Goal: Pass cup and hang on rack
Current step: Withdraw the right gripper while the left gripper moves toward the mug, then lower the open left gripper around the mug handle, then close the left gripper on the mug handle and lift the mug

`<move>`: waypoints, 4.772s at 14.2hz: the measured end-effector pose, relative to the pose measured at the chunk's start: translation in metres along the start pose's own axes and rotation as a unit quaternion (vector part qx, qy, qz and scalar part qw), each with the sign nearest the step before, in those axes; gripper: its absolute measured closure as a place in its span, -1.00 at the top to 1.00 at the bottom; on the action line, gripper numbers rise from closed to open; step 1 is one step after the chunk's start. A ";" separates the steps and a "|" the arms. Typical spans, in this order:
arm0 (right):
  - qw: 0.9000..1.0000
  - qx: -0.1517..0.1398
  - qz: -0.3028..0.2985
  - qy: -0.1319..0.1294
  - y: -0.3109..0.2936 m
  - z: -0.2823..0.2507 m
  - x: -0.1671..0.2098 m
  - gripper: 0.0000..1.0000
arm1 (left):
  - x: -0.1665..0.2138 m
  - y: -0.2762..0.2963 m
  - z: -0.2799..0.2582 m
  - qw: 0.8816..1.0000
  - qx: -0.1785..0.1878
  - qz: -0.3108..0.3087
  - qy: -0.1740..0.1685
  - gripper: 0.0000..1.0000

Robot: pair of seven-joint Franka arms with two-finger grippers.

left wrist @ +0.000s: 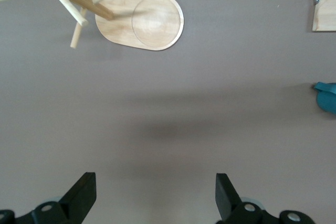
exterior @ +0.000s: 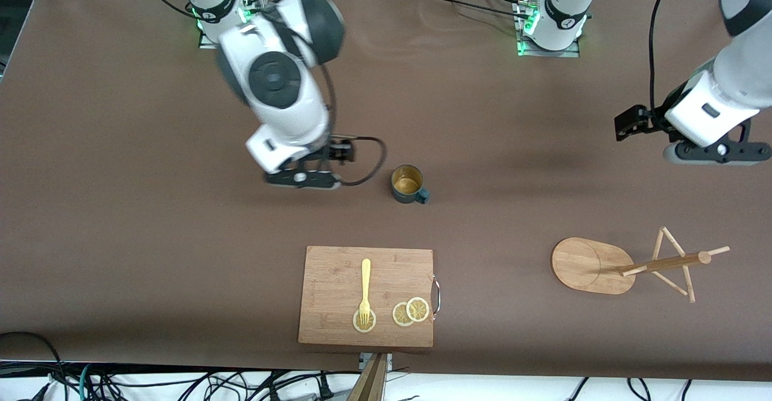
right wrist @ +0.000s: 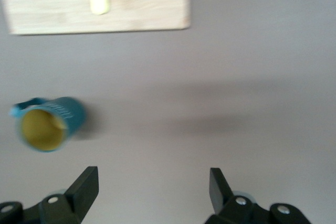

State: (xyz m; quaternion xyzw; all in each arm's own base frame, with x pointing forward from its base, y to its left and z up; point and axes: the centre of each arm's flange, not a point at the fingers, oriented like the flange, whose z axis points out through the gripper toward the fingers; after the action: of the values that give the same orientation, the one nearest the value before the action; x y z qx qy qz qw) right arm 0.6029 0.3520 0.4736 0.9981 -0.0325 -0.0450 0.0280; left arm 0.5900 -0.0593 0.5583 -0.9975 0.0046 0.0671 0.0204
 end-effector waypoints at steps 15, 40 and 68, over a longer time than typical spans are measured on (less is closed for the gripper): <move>0.998 -0.010 -0.040 -0.050 0.340 -0.066 0.046 0.97 | -0.025 -0.029 0.187 0.998 -0.006 -0.021 0.066 1.00; 0.996 0.027 -0.082 0.012 0.388 -0.038 -0.021 0.99 | -0.074 0.041 0.411 0.782 -0.375 0.421 0.267 1.00; 0.998 0.028 -0.050 -0.016 0.384 -0.035 -0.027 0.99 | 0.047 0.212 0.470 0.559 -0.463 0.516 0.454 1.00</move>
State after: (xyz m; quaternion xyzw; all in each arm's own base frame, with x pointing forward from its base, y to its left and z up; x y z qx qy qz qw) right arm 0.5552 -0.0272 0.5333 0.9980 0.0161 -0.0617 -0.0026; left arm 0.5712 -0.2516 0.0781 -0.5954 0.4954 -0.4029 -0.4876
